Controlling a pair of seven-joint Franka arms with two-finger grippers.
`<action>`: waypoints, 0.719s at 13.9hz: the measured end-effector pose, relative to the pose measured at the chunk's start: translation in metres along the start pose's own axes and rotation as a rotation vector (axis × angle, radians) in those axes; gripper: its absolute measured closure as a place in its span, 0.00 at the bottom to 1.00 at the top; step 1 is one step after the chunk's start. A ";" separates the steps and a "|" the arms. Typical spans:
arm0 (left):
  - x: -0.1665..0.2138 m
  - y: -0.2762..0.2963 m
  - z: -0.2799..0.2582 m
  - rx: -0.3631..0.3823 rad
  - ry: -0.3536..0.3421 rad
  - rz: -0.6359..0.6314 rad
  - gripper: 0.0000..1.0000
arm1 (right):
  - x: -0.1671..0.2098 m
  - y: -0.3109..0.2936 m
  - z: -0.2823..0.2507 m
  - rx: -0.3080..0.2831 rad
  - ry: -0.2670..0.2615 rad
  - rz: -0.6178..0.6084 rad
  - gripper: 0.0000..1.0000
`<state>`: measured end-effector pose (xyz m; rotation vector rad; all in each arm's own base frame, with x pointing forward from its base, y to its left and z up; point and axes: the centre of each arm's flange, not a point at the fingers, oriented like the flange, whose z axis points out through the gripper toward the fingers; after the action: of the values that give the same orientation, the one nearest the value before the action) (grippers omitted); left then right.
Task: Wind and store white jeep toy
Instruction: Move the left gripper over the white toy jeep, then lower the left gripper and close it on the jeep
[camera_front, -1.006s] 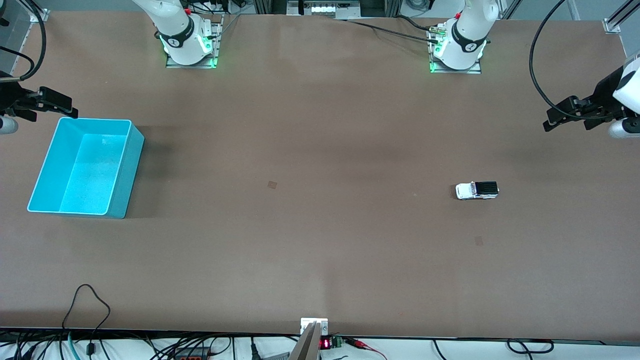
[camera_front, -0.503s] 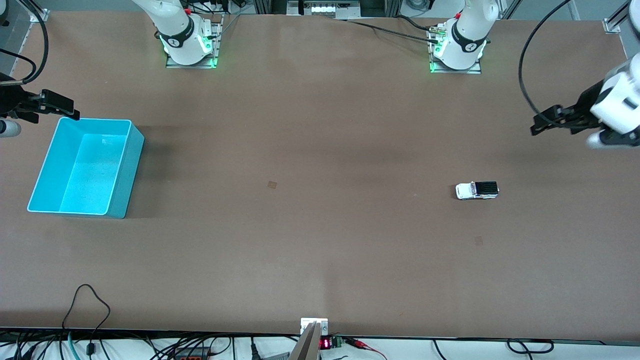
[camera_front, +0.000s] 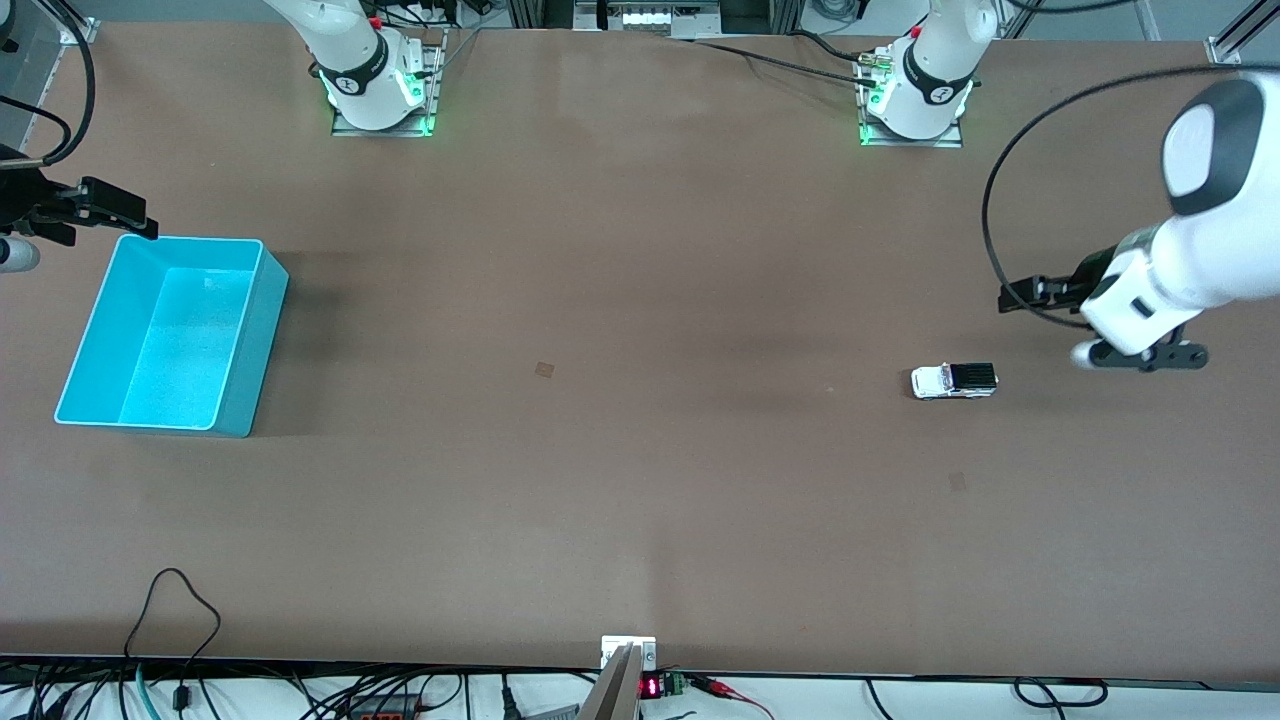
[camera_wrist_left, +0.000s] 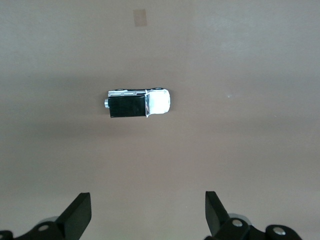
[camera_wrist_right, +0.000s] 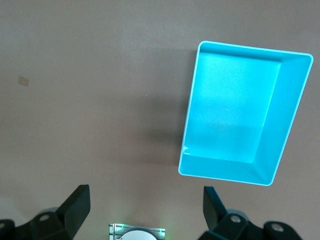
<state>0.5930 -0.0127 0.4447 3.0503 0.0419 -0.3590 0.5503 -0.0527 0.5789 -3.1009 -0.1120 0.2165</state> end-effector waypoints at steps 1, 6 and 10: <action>0.011 -0.001 0.015 -0.002 0.006 0.005 0.00 | 0.000 0.000 0.000 0.000 0.000 0.000 0.00; 0.033 -0.016 0.090 0.014 -0.028 0.340 0.00 | 0.000 0.000 0.000 0.000 0.000 0.000 0.00; 0.040 -0.031 0.121 0.070 -0.061 0.692 0.00 | 0.000 0.000 0.000 0.000 0.000 0.000 0.00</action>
<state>0.6030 0.0100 0.3156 2.8665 -1.0079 -0.3925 0.5504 -0.0526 0.5786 -3.1008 -0.1121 0.2172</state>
